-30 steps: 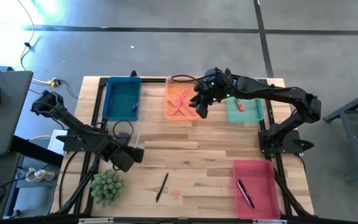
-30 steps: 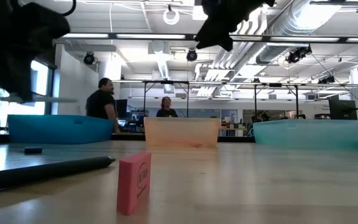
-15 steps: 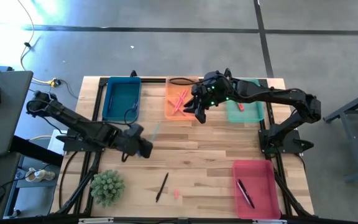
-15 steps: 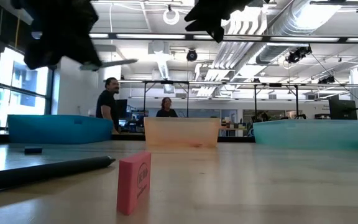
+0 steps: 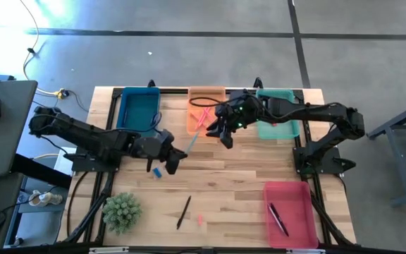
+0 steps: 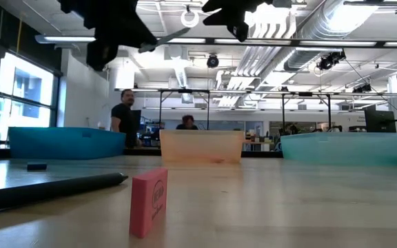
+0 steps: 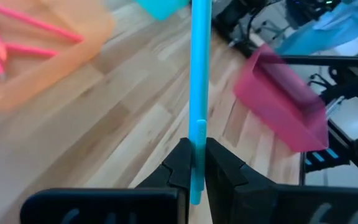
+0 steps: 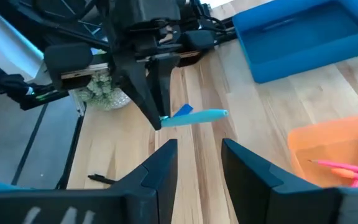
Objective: Sort crayons/erasers/pens/pencils in bins
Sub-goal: Put the blue pen into the pink bin
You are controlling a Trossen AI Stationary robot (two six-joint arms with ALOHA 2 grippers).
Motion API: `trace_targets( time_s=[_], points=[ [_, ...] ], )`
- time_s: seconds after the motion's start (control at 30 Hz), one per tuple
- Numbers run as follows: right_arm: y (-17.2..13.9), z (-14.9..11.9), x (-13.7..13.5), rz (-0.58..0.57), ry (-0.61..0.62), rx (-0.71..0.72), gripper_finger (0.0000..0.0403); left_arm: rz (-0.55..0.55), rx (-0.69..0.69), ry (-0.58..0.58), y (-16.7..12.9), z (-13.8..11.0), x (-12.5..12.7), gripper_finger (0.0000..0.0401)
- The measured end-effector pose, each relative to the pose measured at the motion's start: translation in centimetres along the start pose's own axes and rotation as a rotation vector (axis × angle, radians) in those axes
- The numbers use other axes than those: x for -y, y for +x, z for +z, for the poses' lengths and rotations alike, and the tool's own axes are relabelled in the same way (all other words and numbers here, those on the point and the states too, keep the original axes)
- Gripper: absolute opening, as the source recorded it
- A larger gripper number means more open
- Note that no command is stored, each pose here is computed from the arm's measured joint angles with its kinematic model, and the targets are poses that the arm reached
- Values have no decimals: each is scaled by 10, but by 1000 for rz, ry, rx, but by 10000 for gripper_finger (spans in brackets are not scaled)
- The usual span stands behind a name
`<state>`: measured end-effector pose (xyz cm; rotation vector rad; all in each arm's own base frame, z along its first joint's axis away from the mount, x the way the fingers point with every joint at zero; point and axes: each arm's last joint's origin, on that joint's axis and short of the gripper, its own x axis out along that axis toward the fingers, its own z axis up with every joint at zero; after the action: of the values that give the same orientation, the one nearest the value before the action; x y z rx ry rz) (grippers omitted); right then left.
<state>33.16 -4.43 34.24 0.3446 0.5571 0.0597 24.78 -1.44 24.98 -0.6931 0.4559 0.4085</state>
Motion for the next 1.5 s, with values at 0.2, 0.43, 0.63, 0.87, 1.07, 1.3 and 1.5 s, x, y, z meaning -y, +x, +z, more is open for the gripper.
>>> trace_targets(
  time_s=[0.2, 0.43, 0.63, 0.87, 1.07, 1.3, 1.5],
  points=[
    [-11, 6, -6, -102, 8, 83, 117, -75, -4, 54, 4, 13, -5, 12],
    [-32, 12, -13, -116, 17, 159, 117, -127, 49, 130, 5, 24, -6, 12],
    [-31, 11, -16, -106, 40, 156, 117, -189, 116, 214, 4, 31, -1, 12],
    [-26, 12, -30, -53, 13, 183, 117, -195, 127, 240, 3, 32, 0, 12],
    [-24, 11, -38, -97, 26, 224, 117, -189, 140, 280, 3, 33, 0, 12],
    [-15, 7, -45, -105, 43, 224, 117, -196, 162, 326, 3, 34, 1, 12],
    [2, 6, -49, -114, 41, 242, 114, -207, 204, 359, 2, 38, 2, 12]
  ],
)
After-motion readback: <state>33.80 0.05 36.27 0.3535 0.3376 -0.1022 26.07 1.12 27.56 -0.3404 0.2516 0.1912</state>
